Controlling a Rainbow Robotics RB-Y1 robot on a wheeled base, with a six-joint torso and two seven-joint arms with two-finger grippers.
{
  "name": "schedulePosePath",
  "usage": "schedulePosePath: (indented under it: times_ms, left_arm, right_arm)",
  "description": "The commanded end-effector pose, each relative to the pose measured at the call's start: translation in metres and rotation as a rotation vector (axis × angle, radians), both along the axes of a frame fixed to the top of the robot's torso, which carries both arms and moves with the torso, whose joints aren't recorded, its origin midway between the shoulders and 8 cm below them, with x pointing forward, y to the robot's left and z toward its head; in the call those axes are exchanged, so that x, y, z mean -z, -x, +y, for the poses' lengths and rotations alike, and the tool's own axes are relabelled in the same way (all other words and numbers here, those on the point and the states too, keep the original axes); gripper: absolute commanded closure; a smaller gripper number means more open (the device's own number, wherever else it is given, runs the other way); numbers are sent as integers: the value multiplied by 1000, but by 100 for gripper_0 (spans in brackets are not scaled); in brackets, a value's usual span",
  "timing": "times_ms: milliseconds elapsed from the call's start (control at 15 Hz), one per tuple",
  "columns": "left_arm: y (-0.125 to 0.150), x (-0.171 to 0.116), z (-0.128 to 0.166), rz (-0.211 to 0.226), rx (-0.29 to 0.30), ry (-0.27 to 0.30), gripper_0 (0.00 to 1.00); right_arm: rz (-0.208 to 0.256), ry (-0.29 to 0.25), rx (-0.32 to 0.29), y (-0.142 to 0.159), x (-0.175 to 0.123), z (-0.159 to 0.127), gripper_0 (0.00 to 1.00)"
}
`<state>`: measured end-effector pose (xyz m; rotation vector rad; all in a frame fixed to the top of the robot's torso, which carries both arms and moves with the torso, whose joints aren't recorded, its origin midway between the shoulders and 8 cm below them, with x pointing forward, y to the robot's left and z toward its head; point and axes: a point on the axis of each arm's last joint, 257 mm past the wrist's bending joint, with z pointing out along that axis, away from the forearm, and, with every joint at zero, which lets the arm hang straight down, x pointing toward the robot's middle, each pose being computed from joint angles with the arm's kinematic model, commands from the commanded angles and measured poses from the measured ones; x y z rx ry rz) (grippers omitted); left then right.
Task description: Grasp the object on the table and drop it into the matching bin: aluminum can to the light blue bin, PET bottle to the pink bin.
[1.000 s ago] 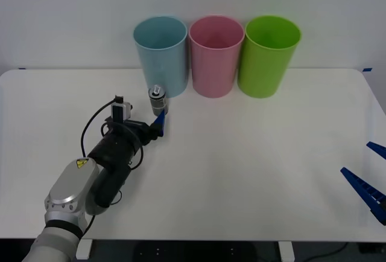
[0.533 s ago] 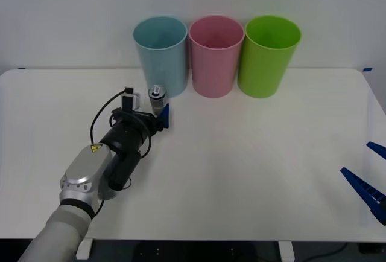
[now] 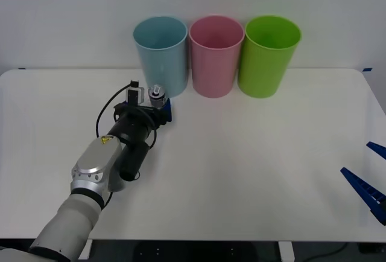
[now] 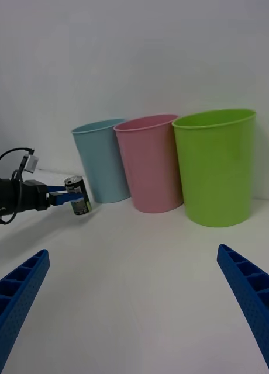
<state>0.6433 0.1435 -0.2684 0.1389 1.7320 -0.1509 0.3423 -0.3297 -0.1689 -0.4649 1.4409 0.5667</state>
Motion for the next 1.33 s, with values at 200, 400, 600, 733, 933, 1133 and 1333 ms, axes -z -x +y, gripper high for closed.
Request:
schedulePosePath:
  times_ms: [200, 400, 600, 733, 933, 1133, 1333]
  left_arm:
    - [-10, 1, -6, 15, -11, -21, 0]
    - [-11, -1, -7, 13, -16, -22, 0]
    - [-11, -1, -12, 14, -22, -21, 0]
    - [-11, -1, -11, 14, -34, -25, 70]
    - [-11, 0, -10, 14, -45, -31, 100]
    - [-11, 0, -9, 15, -48, -30, 100]
    - [-11, 0, -8, 16, -51, -25, 100]
  right_arm:
    - [0, 0, 0, 0, 0, 0, 0]
    - [0, 0, 0, 0, 0, 0, 0]
    - [0, 0, 0, 0, 0, 0, 0]
    - [0, 0, 0, 0, 0, 0, 0]
    - [0, 0, 0, 0, 0, 0, 0]
    - [0, 0, 0, 0, 0, 0, 0]
    - [0, 0, 0, 0, 0, 0, 0]
